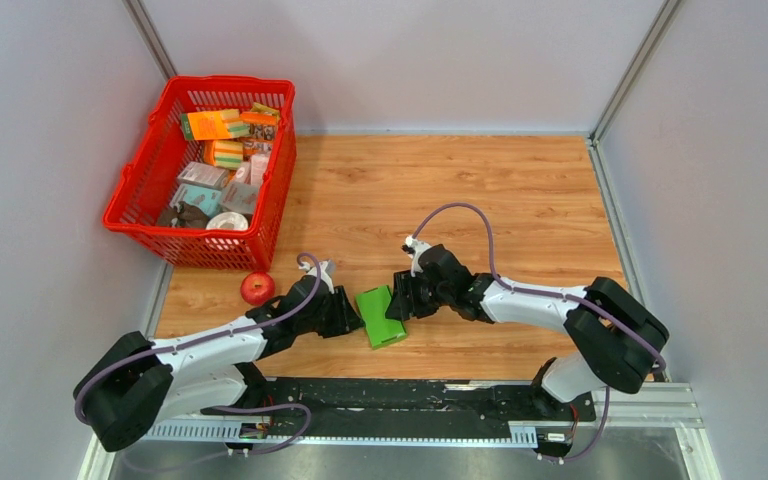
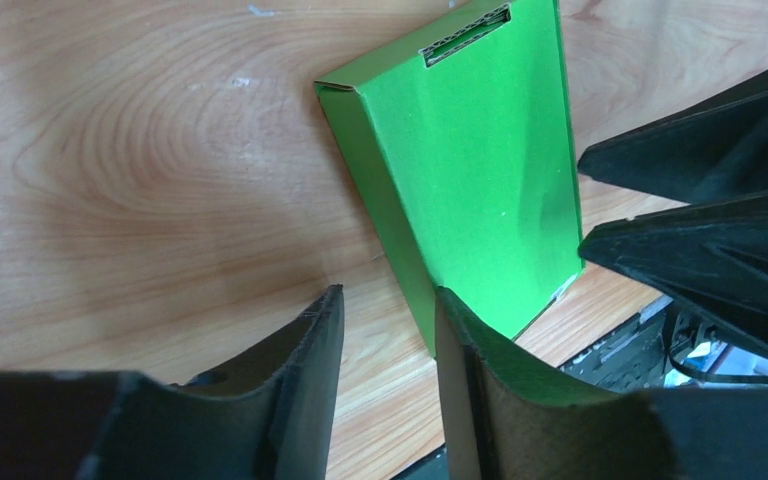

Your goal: Fold the paper box

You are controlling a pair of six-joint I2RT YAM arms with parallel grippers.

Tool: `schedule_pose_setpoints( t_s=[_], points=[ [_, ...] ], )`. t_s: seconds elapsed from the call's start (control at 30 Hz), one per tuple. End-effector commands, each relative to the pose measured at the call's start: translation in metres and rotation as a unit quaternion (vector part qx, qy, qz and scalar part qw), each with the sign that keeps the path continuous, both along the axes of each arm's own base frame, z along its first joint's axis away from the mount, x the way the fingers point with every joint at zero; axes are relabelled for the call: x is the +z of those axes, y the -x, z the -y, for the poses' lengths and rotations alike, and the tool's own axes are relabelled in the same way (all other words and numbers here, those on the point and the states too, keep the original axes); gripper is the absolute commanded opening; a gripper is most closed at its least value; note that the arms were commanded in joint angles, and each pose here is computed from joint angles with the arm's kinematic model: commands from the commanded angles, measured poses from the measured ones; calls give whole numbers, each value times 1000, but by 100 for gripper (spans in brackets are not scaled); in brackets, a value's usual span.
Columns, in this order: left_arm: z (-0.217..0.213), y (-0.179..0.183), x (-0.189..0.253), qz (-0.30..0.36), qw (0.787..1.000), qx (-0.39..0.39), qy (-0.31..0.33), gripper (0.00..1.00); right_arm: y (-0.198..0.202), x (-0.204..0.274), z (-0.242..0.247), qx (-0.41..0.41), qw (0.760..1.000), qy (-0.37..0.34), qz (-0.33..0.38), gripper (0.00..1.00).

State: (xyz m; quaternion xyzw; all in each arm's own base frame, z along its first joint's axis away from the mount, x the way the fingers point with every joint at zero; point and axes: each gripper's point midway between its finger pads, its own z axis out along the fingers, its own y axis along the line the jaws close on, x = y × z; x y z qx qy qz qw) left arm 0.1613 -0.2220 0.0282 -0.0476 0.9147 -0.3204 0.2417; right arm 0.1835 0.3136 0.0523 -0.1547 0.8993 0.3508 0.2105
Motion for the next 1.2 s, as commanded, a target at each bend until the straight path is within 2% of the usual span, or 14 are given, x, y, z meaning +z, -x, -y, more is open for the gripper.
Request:
schedule_pose_setpoints(
  t_s=[0.0, 0.07, 0.1, 0.17, 0.33, 0.43, 0.53, 0.6, 0.63, 0.67, 0.83, 0.87, 1.17],
  points=[
    [-13, 1, -13, 0, 1000, 20, -17, 38, -5, 5, -7, 4, 999, -36, -3, 53],
    [-17, 3, -17, -5, 999, 20, -29, 36, -6, 5, -9, 4, 999, -45, -9, 54],
    [-19, 3, -17, -4, 999, 21, -34, 29, -6, 4, -8, 3, 999, -49, -14, 54],
    [-25, 9, -25, -19, 998, 20, -52, 21, -7, 1, -10, 3, 998, -50, -22, 54],
    [-38, 20, -42, -37, 997, 28, -67, 20, -8, 3, -10, 0, 998, -61, -25, 55],
    [-40, 22, -43, -36, 997, 29, -65, 20, -10, 8, -14, 6, 996, -80, -25, 60],
    [-39, 20, -39, -31, 997, 26, -66, 19, -9, 5, -19, 11, 995, -86, -40, 61],
    [-34, 18, -31, -20, 998, 18, -54, 23, -14, 3, -15, -1, 996, -81, -39, 60],
    [-32, 17, -25, -12, 999, 13, -48, 27, -16, 6, -12, -9, 996, -81, -36, 60],
    [-29, 15, -15, 2, 999, 12, -34, 38, -17, 7, -9, -15, 996, -81, -34, 61],
    [-16, 7, 22, 27, 999, 4, 19, 52, -20, 3, 9, -23, 998, -59, -26, 62],
    [-14, 4, 27, 32, 999, 7, 27, 60, -19, 3, 10, -20, 998, -58, -23, 62],
    [2, -17, 24, 18, 999, 4, 35, 61, -18, 6, 7, -16, 997, -72, -23, 62]
  ],
)
